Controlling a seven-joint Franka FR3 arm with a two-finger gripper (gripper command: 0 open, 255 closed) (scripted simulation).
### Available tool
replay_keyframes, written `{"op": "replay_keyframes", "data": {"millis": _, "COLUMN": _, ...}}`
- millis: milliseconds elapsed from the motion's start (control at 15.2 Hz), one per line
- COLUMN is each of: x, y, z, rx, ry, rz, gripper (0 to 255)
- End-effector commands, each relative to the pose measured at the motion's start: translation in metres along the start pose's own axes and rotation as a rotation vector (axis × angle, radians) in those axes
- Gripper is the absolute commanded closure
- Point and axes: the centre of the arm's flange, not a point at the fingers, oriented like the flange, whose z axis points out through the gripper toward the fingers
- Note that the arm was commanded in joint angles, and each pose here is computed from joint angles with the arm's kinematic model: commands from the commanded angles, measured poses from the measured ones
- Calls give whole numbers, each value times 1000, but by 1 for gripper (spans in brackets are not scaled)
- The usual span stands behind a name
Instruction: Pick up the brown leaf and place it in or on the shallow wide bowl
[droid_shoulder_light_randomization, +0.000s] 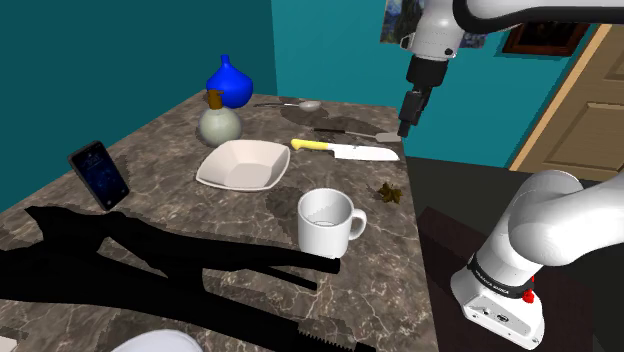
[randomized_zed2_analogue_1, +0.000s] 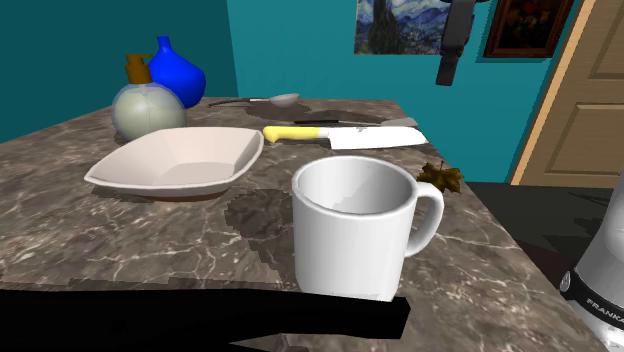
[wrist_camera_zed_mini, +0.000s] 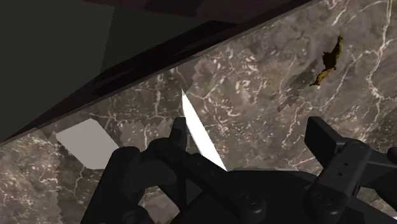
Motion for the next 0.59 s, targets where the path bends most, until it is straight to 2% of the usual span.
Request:
{"op": "replay_keyframes", "data": {"millis": 0, "x": 0, "y": 0, "z": 0, "rx": 0, "ry": 0, "rz": 0, "gripper": 0}}
{"op": "replay_keyframes", "data": {"millis": 528, "x": -47, "y": -79, "z": 64, "rx": 38, "ry": 155, "rz": 210, "gripper": 0}}
